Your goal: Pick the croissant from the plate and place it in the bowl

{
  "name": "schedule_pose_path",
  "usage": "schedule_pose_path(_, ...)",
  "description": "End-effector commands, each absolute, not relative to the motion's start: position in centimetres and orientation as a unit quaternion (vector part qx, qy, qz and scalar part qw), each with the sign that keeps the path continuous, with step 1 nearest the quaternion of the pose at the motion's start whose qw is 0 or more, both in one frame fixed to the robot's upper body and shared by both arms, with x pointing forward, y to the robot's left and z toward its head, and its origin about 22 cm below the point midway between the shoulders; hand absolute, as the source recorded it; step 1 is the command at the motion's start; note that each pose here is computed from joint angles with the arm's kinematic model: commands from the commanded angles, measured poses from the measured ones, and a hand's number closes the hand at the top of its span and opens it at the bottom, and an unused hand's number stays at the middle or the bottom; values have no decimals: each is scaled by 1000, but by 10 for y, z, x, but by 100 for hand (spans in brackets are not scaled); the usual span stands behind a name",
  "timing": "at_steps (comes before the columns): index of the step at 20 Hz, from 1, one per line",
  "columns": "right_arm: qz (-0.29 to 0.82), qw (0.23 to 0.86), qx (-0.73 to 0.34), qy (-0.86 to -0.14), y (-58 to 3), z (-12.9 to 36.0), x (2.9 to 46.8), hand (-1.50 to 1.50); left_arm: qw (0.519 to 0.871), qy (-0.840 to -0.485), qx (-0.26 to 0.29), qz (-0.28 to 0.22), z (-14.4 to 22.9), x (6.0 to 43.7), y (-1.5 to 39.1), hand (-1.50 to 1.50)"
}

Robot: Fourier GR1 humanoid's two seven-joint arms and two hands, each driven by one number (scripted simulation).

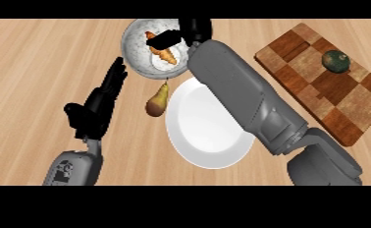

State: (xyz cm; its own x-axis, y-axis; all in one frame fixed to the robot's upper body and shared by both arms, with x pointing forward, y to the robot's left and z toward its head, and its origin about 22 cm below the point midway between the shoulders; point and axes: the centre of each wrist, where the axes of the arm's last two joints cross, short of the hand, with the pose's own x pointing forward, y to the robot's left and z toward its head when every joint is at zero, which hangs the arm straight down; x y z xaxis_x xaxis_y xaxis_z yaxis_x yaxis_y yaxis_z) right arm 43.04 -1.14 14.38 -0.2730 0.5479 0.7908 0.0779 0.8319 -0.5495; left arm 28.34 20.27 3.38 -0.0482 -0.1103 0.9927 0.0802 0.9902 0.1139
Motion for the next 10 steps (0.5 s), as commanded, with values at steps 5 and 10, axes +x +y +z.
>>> schedule_pose_path(5,137,609,-133,-770,-21,148,435,-150,695,-717,22,-52,36,273,212,0)
schedule_pose_path(10,121,611,-80,-778,-68,162,447,-150,692,-719,28,-51,20,277,218,0)
